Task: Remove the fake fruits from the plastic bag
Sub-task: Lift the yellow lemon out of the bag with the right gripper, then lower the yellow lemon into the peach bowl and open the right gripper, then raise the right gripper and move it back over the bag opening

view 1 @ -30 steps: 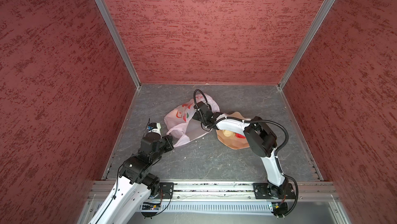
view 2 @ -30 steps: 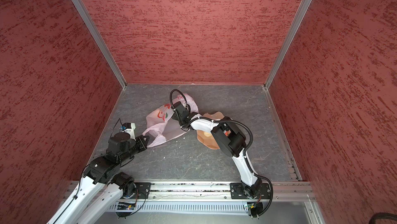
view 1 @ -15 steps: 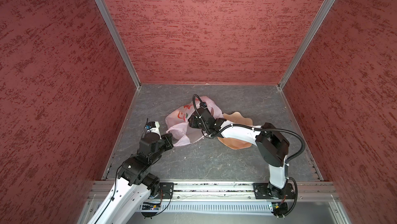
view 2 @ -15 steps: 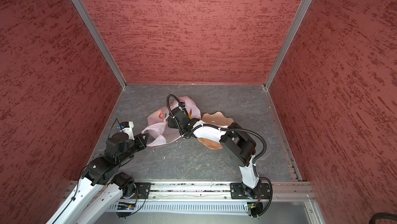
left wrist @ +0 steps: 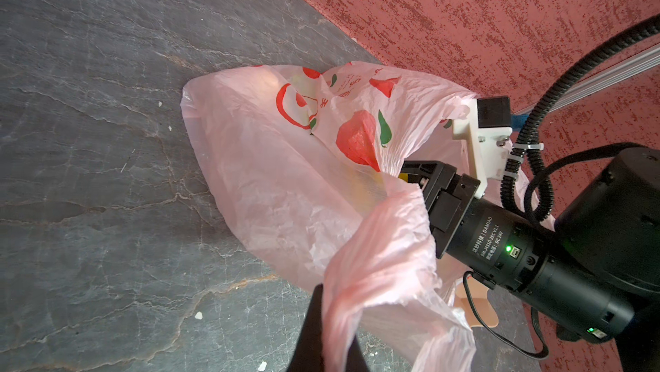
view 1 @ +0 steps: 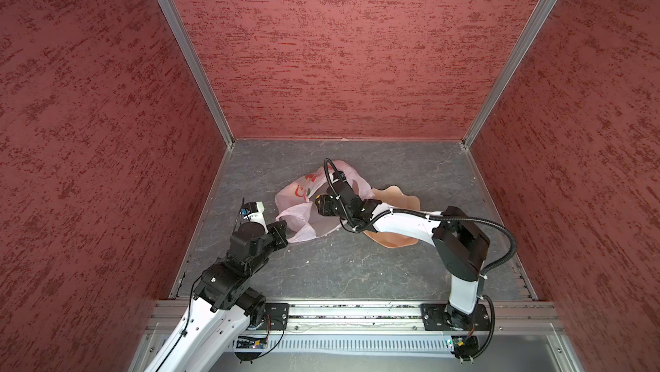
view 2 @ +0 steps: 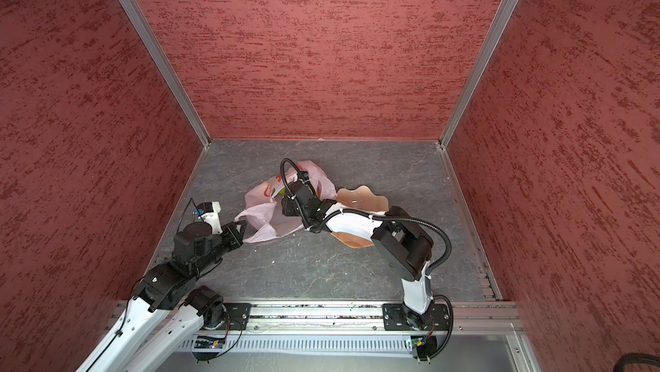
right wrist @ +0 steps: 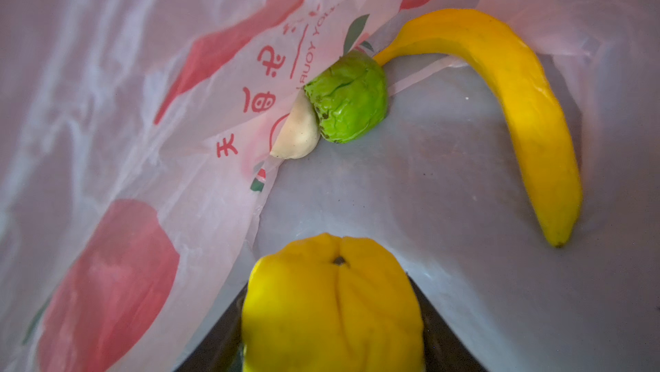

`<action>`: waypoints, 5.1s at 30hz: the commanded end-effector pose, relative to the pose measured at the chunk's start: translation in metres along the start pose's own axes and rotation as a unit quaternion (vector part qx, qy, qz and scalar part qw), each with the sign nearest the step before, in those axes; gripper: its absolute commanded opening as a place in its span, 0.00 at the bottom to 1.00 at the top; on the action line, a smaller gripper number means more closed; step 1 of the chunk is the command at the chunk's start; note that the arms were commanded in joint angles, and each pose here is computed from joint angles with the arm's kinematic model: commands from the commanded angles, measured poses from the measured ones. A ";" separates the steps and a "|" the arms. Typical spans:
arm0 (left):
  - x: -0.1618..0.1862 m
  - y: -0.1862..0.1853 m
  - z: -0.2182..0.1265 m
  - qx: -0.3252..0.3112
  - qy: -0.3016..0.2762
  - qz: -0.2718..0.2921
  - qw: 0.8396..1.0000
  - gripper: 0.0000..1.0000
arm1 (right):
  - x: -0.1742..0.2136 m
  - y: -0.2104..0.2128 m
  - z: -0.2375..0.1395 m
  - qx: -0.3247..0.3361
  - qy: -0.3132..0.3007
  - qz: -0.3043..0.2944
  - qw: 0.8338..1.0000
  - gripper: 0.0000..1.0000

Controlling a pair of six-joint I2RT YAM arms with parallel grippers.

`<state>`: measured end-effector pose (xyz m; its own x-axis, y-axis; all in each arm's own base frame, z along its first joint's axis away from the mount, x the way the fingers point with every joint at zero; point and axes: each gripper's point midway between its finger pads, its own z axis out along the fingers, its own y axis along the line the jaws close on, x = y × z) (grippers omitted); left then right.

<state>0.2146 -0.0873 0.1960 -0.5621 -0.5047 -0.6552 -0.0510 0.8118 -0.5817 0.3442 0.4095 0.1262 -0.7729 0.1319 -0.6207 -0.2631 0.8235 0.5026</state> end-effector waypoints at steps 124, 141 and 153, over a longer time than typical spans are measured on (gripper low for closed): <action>0.001 0.008 0.018 -0.039 0.006 0.015 0.999 0.07 | -0.027 -0.263 -0.085 0.289 0.028 0.072 0.954 0.76; -0.004 0.004 0.013 -0.031 -0.004 0.020 0.999 0.07 | -0.061 -0.239 -0.138 0.295 0.000 0.038 0.955 0.82; -0.001 0.009 0.011 -0.044 0.009 0.026 0.999 0.08 | -0.134 -0.068 -0.200 0.089 -0.099 -0.194 0.972 0.77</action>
<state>0.2236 -0.0849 0.1785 -0.5910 -0.4636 -0.6601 -0.1004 0.8543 -0.5100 0.3587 0.2013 0.2558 -0.6069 -0.0084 -0.7947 -0.2275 0.9599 0.1636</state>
